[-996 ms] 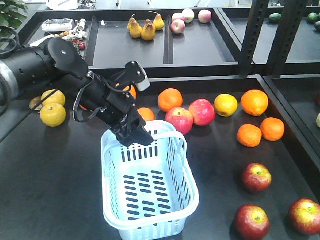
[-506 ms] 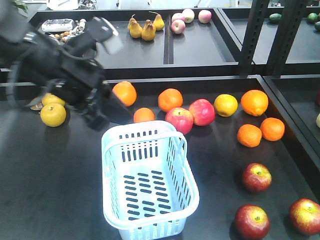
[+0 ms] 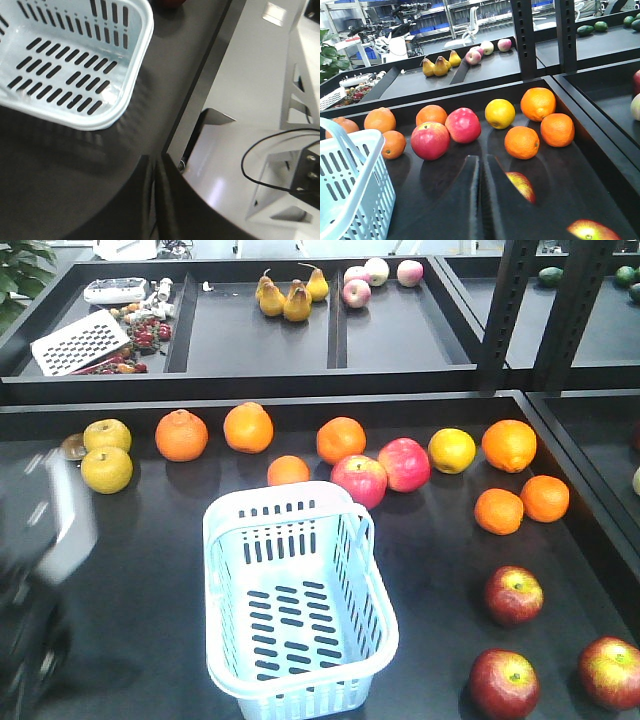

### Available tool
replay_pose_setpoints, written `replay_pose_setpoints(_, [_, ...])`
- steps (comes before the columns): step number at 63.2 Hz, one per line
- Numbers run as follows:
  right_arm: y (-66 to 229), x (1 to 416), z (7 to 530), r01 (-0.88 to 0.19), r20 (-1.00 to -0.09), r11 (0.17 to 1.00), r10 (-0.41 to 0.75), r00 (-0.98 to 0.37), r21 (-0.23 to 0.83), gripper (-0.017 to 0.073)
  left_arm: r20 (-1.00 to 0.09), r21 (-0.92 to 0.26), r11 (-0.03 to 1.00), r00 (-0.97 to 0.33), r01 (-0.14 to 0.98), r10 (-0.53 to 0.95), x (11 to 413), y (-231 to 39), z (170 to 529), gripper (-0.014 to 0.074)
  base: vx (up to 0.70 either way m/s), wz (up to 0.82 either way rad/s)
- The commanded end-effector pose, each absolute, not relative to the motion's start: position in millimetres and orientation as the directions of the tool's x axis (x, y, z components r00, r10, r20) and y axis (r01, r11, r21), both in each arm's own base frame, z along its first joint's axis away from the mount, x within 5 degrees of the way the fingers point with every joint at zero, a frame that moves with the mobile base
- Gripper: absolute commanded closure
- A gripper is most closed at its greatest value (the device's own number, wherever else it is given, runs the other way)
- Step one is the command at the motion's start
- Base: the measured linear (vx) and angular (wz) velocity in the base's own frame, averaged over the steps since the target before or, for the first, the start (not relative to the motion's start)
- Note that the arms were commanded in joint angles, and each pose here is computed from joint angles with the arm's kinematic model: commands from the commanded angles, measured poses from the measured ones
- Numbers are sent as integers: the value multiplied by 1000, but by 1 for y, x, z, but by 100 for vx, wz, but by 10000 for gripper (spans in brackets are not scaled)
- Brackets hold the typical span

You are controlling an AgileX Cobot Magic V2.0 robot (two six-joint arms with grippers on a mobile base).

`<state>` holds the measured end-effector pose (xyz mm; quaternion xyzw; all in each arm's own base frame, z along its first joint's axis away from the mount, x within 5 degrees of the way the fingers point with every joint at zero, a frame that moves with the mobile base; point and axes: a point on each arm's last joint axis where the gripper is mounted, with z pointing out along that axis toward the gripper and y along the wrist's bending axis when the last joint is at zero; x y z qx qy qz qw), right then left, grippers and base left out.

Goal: Pick three apples into basket with both arms
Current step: 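Open the left gripper and withdraw it from the basket handle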

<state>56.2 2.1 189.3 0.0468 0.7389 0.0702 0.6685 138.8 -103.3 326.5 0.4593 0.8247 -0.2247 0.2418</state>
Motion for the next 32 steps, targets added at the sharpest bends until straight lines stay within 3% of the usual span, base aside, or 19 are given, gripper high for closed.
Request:
replay_pose_setpoints(1, [2, 56, 192, -40, -988, 987, 152, -30, 154, 564, -711, -126, 541, -456, 832, 535, 121, -96, 318, 602, 0, 0])
replay_pose_setpoints(18, [2, 56, 192, -40, -988, 987, 152, -30, 154, 564, -829, -164, 745, -500, 646, 252, 91, -72, 247, 602, 0, 0])
replay_pose_setpoints(24, [2, 56, 192, -40, -988, 987, 152, -30, 154, 564, -879, -161, 796, -451, 584, 153, 90, -65, 241, 602, 0, 0])
replay_pose_setpoints(32, [2, 56, 192, -40, -988, 987, 152, -30, 154, 564, -897, -149, 812, -422, 565, 129, 90, -62, 241, 602, 0, 0])
